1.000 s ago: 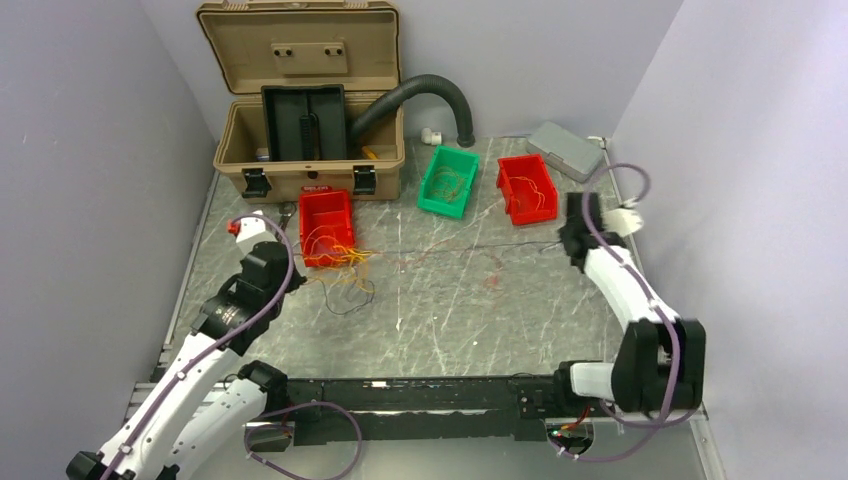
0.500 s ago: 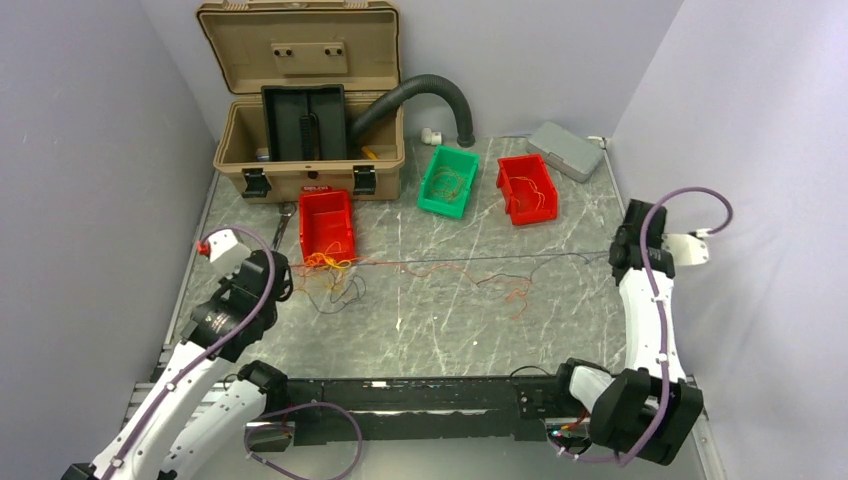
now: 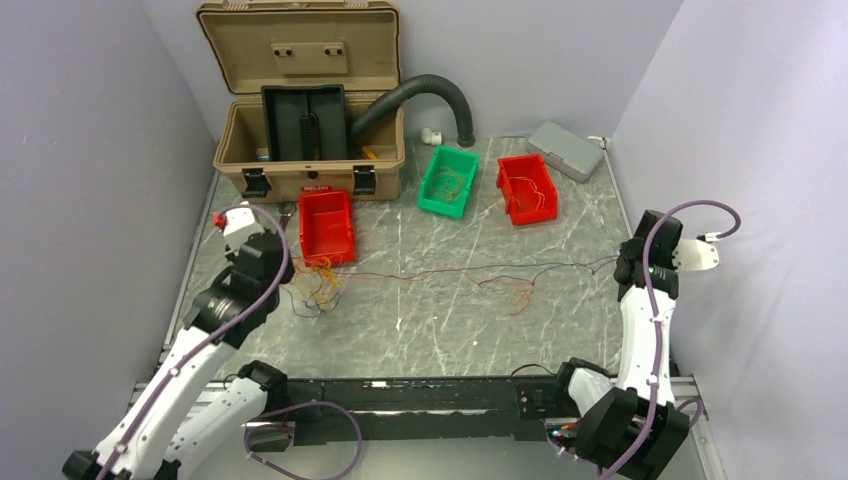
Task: Untangle the cables
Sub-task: Untie the cable.
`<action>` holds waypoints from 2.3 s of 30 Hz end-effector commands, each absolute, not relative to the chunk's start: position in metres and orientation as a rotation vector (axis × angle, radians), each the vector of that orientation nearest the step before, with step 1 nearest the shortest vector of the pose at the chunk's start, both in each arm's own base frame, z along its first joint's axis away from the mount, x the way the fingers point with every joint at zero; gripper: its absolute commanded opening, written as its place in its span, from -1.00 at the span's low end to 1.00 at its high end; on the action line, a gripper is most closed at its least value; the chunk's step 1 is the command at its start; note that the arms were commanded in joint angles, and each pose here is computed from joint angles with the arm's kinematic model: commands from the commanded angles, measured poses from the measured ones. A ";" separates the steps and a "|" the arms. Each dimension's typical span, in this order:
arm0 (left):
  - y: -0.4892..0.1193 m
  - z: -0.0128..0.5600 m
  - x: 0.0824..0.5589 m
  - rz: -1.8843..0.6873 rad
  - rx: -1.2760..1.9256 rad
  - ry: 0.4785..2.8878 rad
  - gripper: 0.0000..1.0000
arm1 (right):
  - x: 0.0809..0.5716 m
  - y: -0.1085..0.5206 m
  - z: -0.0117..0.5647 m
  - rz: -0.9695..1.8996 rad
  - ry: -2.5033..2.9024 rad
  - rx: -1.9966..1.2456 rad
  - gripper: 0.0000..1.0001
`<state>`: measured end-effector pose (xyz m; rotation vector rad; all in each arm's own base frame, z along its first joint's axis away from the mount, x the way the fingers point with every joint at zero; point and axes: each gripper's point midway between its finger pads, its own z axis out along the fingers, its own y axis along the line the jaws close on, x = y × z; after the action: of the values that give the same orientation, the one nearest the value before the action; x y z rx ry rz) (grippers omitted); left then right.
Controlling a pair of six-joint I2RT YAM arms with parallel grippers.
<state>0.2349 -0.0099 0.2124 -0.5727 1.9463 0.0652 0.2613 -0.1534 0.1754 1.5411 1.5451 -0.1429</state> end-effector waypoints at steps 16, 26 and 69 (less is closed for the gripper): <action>-0.246 0.278 0.265 -0.823 0.471 1.771 0.99 | 0.349 0.074 0.406 0.441 1.656 0.520 -1.00; -0.331 0.318 0.314 -0.911 0.564 1.634 0.99 | 0.319 0.146 0.531 0.850 1.491 0.279 -1.00; -0.163 0.124 0.273 -0.439 0.047 2.189 -0.55 | 0.289 0.002 0.536 0.147 1.338 0.654 -1.00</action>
<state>0.2837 -0.1662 0.1056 -0.0477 2.2185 -0.4308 0.2784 0.0004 0.5849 0.6460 1.2274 0.2182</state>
